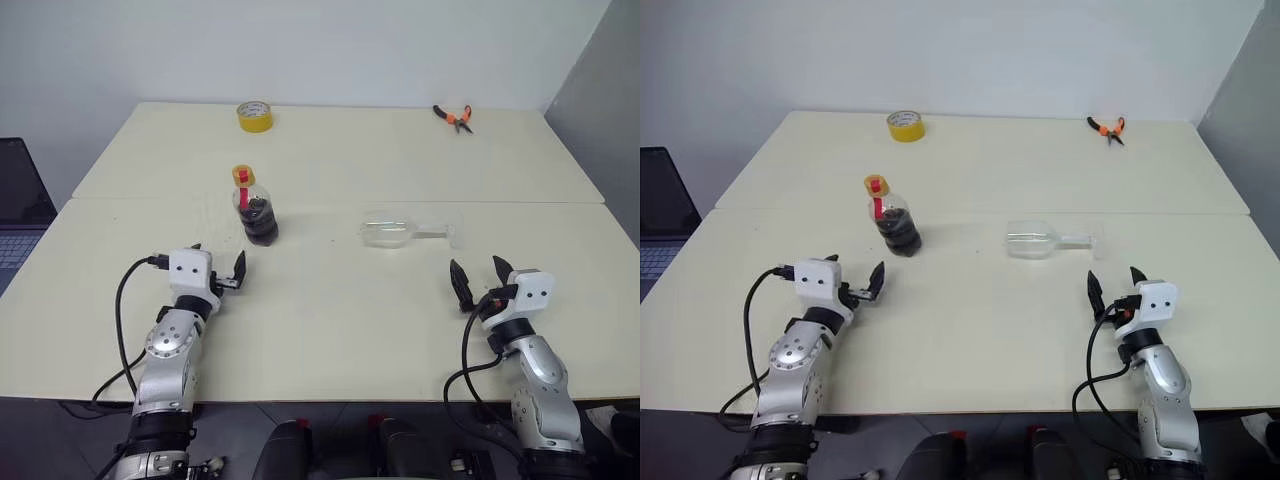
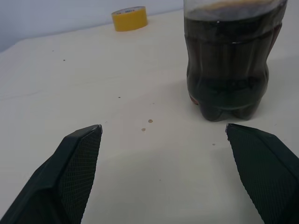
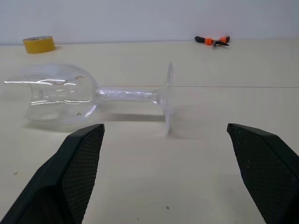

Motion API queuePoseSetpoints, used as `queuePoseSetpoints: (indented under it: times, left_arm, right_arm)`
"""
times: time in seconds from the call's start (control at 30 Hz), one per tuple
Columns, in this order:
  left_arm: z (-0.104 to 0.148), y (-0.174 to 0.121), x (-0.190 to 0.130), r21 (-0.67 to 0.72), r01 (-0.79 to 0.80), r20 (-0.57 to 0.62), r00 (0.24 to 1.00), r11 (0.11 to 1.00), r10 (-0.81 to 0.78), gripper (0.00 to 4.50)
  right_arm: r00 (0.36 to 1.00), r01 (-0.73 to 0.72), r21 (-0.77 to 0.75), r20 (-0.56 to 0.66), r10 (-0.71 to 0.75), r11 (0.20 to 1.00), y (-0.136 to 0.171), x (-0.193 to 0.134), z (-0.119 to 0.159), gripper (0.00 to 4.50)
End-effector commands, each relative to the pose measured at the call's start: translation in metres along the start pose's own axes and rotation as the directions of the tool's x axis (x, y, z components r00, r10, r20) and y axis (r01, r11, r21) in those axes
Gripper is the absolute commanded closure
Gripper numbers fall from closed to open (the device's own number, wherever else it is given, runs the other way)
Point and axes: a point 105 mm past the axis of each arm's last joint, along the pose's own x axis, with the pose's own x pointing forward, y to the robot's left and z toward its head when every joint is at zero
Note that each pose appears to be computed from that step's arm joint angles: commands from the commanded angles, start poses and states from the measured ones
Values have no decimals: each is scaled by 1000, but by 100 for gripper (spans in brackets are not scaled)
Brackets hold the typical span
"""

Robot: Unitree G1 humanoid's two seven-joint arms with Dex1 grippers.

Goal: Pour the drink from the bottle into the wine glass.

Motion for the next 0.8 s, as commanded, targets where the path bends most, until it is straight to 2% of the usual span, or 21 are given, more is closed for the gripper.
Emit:
queuePoseSetpoints:
  times: [0.03,0.27,0.37,0.43,0.57,0.8]
  left_arm:
    - [13,4,3,29,-1,55,998,1000,-1,2]
    - [7,7,1,23,-10,19,1000,1000,10,2]
    - [7,9,-2,-37,5,17,1000,999,-4,2]
    - [13,10,-5,-57,18,53,998,998,-15,2]
    - [29,-4,-9,-25,73,115,991,997,-69,2]
    - [48,-24,-1,-30,120,149,982,992,-114,2]
  right_arm:
    - [998,2,-19,55,-1,1000,-1,0,15,0]
    - [997,-49,-21,52,50,999,9,-1,15,0]
    - [993,-108,-28,50,110,994,20,-4,16,0]
    - [982,-181,-18,48,181,983,32,-8,19,0]
    - [915,-404,-9,7,404,915,66,-26,29,0]
    - [864,-503,23,18,503,864,78,-24,52,0]
